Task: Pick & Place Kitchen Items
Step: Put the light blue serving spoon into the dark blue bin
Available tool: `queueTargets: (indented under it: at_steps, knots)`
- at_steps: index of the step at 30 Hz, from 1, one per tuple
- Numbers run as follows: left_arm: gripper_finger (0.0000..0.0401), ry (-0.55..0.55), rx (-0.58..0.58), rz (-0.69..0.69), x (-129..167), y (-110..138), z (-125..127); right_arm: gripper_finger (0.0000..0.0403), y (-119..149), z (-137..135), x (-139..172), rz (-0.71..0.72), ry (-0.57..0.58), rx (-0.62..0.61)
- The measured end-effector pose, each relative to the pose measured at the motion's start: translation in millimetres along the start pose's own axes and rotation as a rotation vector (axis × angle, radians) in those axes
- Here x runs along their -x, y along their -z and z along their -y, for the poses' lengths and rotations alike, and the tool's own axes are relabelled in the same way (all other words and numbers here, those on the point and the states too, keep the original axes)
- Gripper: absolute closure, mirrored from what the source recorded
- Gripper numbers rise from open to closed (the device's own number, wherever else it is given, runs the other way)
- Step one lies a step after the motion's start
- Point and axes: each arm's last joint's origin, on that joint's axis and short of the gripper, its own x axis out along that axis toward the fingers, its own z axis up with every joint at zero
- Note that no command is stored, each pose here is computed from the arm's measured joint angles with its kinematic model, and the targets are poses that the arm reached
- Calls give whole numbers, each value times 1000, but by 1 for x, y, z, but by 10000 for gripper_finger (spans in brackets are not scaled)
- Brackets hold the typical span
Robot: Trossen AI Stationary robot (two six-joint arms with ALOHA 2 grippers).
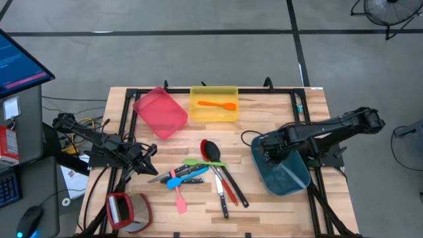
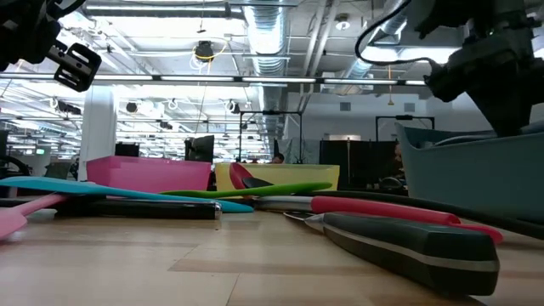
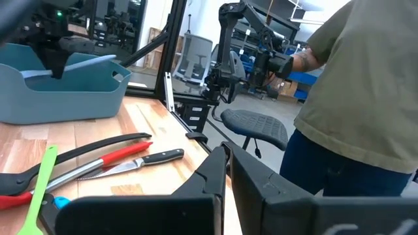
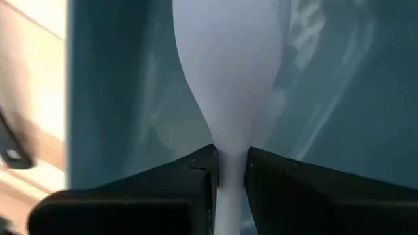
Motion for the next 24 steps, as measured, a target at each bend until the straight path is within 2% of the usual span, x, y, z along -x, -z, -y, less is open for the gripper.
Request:
queueTargets:
  at_steps: [4, 9, 15, 20, 24]
  knots:
    - [393, 1, -1, 3, 0, 0, 0, 356, -7, 7, -4, 44, 42, 49]
    - [393, 1, -1, 4, 0, 0, 0, 356, -7, 18, -18, 10, 87, 86]
    - [393, 2, -1, 6, 0, -1, 0, 356, -7, 16, -26, 38, 57, 161]
    - [393, 3, -1, 11, 0, -1, 0, 356, -4, 12, -34, 88, 20, 61]
    - [393, 3, -2, 11, 0, -1, 0, 356, -2, 2, -34, 113, -60, 10]
